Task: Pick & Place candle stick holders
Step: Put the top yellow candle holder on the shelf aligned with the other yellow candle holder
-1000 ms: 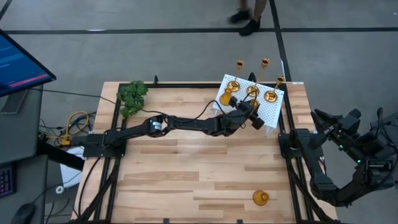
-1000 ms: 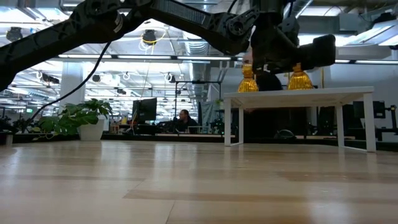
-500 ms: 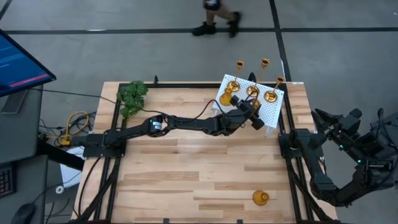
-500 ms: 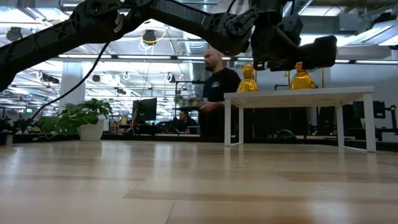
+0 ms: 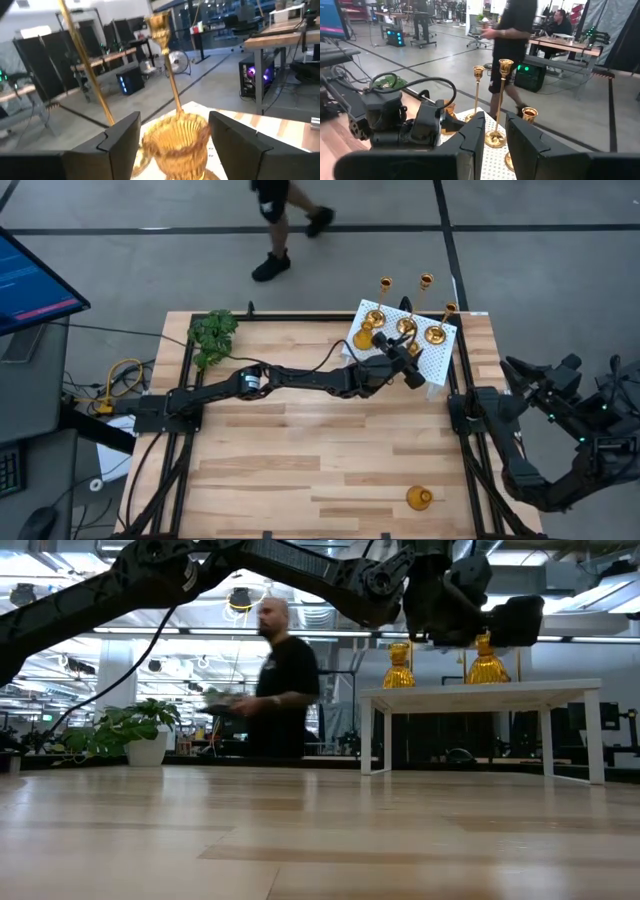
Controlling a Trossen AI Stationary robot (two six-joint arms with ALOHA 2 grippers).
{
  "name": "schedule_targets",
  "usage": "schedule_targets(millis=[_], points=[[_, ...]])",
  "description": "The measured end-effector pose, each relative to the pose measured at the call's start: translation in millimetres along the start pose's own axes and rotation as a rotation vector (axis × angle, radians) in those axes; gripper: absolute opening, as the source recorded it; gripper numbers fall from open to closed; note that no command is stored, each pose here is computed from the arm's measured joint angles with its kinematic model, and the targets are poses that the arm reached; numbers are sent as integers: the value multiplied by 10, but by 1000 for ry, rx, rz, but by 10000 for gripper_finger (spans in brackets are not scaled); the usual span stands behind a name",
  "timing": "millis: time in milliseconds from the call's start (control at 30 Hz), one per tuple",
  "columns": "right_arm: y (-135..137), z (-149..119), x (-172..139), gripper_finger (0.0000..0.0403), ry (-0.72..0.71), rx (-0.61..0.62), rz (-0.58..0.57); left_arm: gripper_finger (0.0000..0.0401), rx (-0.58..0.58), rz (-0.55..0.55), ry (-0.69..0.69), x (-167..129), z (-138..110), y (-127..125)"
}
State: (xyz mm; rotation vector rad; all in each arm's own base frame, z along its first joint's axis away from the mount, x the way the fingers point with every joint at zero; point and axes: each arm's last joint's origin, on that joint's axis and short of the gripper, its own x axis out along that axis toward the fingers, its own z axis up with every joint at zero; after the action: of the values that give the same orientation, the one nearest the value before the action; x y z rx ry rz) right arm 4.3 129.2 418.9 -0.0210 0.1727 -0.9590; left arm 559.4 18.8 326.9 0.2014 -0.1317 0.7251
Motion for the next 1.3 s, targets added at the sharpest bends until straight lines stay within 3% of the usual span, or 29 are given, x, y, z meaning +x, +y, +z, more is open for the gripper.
schedule_targets(millis=[200, 367, 533, 667, 833, 1100, 1300], points=[[-23, -4, -15, 69, -2, -3, 17, 260, 47, -11, -46, -61, 216, 39], [-39, -20, -12, 69, 25, -23, -60, 273, 104, -18, -76, -177, 472, 59], [-10, -31, 37, 69, 52, -22, -121, 272, 86, -24, -143, -463, 1047, 164], [-42, -125, 211, 62, 150, 85, -174, 260, 59, 3, -146, -813, 1602, 353], [-125, -335, 494, 12, 260, 183, -91, 204, 77, 38, -140, -1389, 2308, 717], [-74, -588, 660, 1, 260, 312, -39, 17, 194, 2, -129, -2386, 3037, 1121], [-74, -766, 798, 0, 278, 449, 69, 3, 237, 9, -39, -2827, 3278, 1428]])
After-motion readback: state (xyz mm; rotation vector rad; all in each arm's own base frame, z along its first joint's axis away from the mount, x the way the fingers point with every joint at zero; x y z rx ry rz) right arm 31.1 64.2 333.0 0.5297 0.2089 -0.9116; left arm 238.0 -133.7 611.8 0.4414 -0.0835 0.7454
